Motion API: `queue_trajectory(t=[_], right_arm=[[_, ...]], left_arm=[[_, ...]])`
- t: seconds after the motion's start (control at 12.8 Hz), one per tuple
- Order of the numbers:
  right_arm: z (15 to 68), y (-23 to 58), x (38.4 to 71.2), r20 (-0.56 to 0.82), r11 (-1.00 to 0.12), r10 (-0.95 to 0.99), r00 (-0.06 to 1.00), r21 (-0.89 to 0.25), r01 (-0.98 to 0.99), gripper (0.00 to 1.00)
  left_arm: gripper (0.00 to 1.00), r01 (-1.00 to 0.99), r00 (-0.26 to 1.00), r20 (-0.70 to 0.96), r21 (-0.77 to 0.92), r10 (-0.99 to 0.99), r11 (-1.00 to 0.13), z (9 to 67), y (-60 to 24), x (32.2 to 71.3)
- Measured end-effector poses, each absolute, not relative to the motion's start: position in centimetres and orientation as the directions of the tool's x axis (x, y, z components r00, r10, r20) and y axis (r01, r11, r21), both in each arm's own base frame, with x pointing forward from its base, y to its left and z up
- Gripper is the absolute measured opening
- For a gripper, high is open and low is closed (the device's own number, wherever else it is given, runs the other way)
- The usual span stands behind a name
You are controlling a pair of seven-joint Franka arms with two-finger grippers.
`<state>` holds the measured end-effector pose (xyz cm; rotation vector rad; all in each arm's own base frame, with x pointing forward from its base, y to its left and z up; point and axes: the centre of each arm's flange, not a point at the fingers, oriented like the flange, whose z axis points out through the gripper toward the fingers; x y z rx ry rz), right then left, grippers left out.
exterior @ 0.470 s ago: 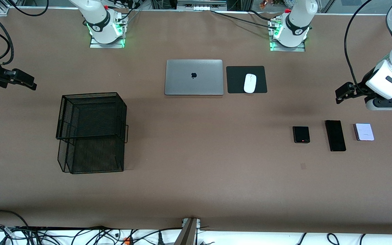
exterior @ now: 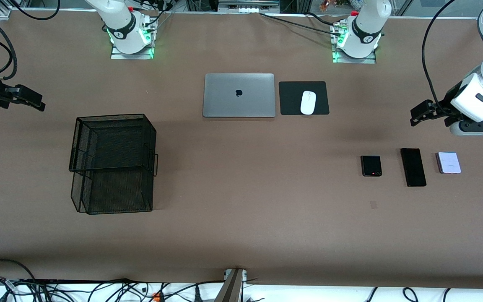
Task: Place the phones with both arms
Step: 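Reach the left gripper down to the small black flip phone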
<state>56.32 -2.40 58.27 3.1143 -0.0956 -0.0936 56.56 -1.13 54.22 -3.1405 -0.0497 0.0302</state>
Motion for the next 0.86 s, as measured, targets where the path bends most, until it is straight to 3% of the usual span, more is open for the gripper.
queue_trajectory(t=[0.86], right_arm=[[58.3, -2.4, 56.3, -0.058, -0.998, -0.062, 0.996, 0.026, -0.060, 1.00]], left_arm=[[1.00, 0.026, 0.987, -0.160, -0.006, 0.027, -1.000, 48.4, -1.3, 58.1]])
